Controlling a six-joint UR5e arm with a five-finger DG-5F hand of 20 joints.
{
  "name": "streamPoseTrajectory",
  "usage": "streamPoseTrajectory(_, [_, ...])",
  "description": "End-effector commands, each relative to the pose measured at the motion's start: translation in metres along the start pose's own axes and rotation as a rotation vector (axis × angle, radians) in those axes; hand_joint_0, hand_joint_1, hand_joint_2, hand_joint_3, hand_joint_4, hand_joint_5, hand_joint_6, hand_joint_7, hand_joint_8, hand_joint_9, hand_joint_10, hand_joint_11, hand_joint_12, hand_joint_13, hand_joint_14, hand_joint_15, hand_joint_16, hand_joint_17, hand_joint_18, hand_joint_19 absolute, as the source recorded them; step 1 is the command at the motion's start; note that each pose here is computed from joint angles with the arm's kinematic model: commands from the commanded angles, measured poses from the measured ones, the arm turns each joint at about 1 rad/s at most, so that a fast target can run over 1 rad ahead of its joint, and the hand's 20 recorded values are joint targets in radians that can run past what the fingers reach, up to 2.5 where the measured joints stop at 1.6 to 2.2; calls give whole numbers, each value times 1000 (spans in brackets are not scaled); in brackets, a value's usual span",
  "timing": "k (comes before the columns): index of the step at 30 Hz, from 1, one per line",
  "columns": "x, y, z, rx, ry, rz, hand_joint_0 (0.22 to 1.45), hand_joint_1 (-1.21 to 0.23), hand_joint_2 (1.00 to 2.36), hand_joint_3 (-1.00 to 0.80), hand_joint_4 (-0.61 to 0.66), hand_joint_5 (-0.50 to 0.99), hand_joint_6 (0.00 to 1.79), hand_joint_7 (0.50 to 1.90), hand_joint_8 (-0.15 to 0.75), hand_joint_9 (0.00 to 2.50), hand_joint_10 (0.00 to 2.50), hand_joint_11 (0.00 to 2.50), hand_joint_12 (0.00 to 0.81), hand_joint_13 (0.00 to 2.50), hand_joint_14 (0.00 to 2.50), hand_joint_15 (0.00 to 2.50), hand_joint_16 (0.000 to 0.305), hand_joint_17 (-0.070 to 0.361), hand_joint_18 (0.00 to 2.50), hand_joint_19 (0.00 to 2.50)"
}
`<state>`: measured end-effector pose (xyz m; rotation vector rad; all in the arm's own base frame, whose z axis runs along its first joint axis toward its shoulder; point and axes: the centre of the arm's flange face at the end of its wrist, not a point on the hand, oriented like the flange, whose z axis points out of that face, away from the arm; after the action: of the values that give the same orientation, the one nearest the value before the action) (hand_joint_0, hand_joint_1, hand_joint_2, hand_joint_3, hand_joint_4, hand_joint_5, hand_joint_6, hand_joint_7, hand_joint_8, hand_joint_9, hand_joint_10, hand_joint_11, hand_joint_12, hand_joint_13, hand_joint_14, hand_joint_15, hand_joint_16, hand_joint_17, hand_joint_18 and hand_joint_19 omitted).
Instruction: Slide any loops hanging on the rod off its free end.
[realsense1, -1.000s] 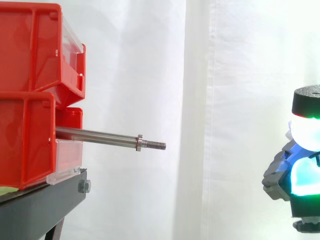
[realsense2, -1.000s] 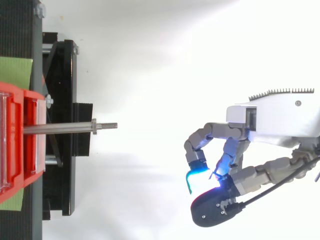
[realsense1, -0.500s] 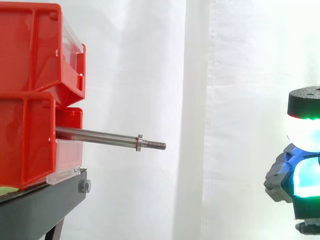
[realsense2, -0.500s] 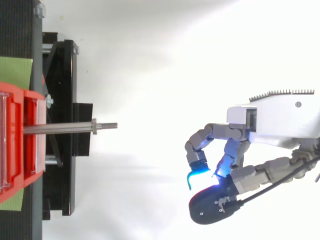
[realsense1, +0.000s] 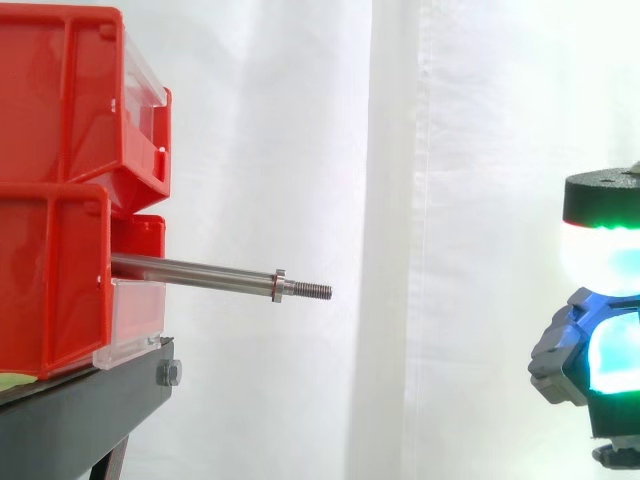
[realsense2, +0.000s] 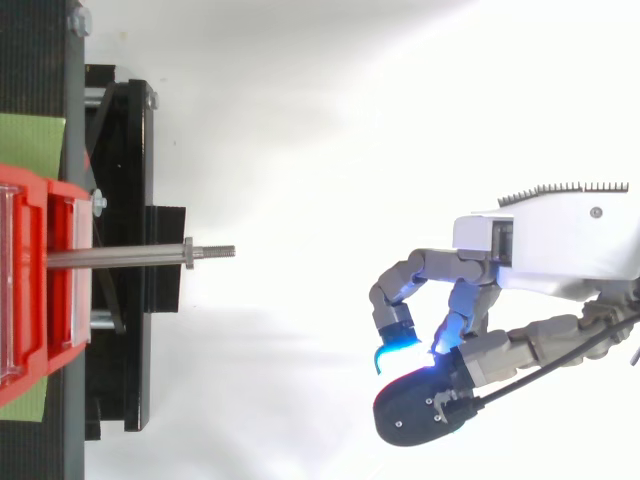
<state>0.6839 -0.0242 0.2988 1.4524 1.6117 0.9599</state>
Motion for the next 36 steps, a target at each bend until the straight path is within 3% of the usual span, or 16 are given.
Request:
streamPoseTrajectory(1, [0,0,0,0,-2,0,604,-508,1008,-417,264,-95,852,1336,322,1296,21,555,380,1092,23,537,65,147,948,753])
streamPoseTrajectory(15, [3,1,0,-3,-4,-2,546,-480,1000,-500,236,-96,765,1212,324,1271,20,540,397,1091,21,529,69,155,957,750])
streamPoseTrajectory(23, [2,0,1,-2,-7,-2,543,-675,1000,-500,238,-102,691,1271,320,1196,21,545,390,1045,23,535,70,157,925,739])
streamPoseTrajectory(30, [2,0,1,-2,-7,-2,545,-705,1003,-471,220,-102,648,1297,313,1162,20,542,391,1028,22,535,69,156,901,738])
streamPoseTrajectory(34, [2,1,0,-3,-11,-2,589,-728,1014,-336,205,-111,699,1291,315,1155,21,548,385,1021,22,535,67,152,885,735])
streamPoseTrajectory(36, [2,1,0,-3,-13,-2,591,-726,1019,-272,195,-116,704,1389,316,1149,21,553,388,1023,22,529,67,151,887,738])
